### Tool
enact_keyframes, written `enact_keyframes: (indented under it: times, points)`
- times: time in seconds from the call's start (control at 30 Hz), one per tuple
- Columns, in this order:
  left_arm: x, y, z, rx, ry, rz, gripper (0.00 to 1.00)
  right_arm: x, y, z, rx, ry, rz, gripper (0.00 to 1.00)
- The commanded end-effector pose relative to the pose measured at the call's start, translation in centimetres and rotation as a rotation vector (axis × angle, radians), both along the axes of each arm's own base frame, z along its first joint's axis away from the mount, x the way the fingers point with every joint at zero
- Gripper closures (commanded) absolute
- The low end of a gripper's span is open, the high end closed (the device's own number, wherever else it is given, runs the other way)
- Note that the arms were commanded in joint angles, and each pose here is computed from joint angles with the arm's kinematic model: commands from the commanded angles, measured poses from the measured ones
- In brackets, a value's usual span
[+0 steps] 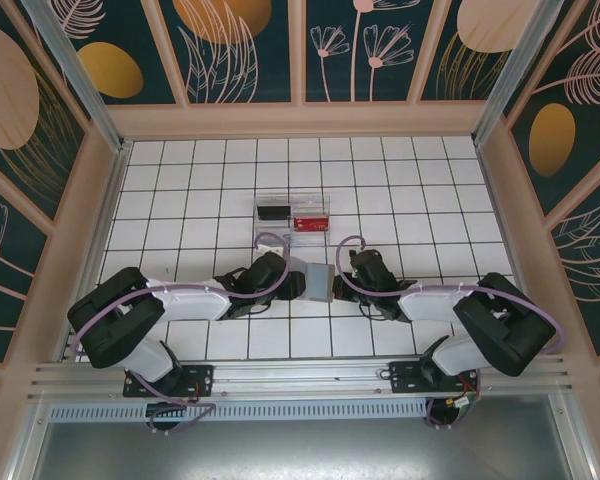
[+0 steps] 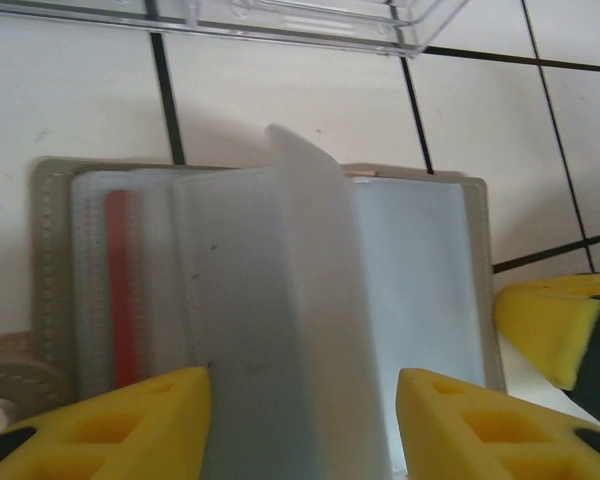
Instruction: Take the credit cards out of the card holder
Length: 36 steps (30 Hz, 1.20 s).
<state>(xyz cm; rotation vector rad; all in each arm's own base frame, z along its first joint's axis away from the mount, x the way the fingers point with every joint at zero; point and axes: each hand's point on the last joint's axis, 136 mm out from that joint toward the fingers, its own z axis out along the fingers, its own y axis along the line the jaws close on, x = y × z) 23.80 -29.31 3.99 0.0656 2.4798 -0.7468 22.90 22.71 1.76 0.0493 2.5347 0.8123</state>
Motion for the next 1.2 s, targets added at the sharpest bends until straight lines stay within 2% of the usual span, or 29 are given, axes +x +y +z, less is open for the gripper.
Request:
enact_keyframes:
  times: [0.0, 0.37, 0.47, 0.7, 1.17]
  points:
    - [-0.1, -1.2, 1.6, -0.071, -0.024, -0.051, 0.46, 0.4, 0.3, 0.1, 0.002, -0.004, 0.012, 0.98]
    - [0.2, -2.4, 3.0, -0.105, -0.036, -0.081, 0.43, 0.4, 0.2, 0.2, -0.002, -0.007, 0.010, 0.98]
    - [0.6, -1.6, 2.9, -0.080, -0.042, -0.040, 0.43, 0.4, 0.2, 0.3, -0.003, -0.009, 0.009, 0.98]
    - [1.4, 2.1, 1.6, 0.065, -0.050, 0.106, 0.41, 0.5, 0.1, 0.2, -0.007, -0.010, 0.010, 0.98]
    - [1.0, 1.4, -0.7, 0.085, 0.009, 0.077, 0.42, 0.4, 0.2, 0.1, -0.004, -0.006, 0.011, 0.98]
